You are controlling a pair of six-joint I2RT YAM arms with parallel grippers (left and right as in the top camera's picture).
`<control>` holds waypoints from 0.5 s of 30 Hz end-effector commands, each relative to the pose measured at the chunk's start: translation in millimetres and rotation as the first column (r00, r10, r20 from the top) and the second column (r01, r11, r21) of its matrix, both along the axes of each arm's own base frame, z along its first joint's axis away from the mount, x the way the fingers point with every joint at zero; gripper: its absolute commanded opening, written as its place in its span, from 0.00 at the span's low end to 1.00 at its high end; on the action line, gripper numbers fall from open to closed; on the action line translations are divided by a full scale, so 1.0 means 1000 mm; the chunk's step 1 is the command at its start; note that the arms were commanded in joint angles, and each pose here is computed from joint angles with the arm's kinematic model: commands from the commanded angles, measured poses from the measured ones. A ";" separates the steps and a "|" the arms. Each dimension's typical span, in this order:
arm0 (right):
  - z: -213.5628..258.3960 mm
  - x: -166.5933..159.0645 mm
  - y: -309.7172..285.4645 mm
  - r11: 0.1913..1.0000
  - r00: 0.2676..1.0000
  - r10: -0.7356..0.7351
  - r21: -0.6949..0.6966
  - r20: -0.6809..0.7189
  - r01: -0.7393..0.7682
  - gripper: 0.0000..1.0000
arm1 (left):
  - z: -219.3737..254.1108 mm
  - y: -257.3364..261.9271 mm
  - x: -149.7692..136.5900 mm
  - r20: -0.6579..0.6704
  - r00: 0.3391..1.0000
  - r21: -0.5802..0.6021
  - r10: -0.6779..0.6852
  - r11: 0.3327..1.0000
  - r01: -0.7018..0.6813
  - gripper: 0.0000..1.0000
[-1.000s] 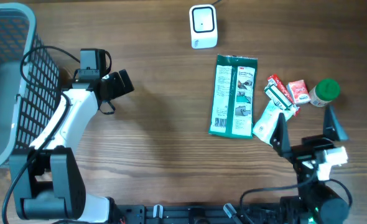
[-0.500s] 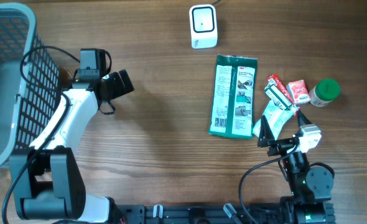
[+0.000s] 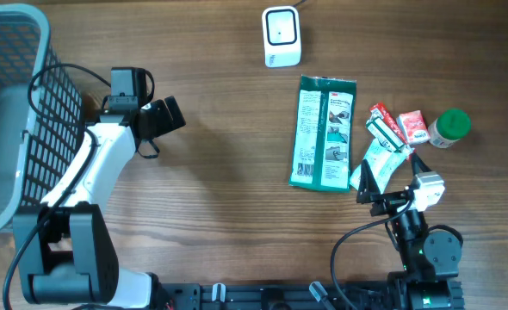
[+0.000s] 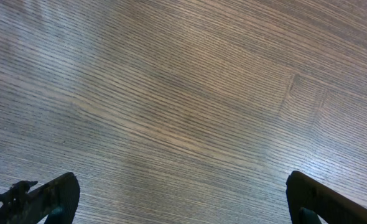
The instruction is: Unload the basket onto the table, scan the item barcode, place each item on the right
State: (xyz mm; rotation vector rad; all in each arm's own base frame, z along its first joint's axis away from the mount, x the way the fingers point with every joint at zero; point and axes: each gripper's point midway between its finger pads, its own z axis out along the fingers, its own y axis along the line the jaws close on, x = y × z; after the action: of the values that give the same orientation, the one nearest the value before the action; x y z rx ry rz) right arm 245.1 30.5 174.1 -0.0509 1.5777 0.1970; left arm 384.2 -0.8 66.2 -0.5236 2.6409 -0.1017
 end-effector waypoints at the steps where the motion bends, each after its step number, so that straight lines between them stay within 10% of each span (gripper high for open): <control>1: 0.001 0.000 -0.003 1.000 1.000 -0.016 0.013 0.003 0.016 1.00 | 0.007 0.004 0.004 0.022 1.000 0.012 0.002 1.000 -0.002 1.00; 8: 0.001 0.000 -0.003 1.000 1.000 -0.016 0.013 0.003 0.016 1.00 | 0.039 0.004 0.005 0.107 0.994 0.011 0.003 1.000 -0.004 1.00; 15: 0.001 0.000 -0.003 1.000 1.000 -0.016 0.013 0.003 0.016 1.00 | 0.215 0.004 -0.036 0.565 0.825 0.006 0.003 1.000 -0.008 1.00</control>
State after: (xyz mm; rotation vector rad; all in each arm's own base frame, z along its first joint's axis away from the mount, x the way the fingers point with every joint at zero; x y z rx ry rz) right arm 245.1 30.5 174.1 -0.0509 1.5777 0.1970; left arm 376.5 -0.5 198.2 -0.4590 2.2900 -0.1821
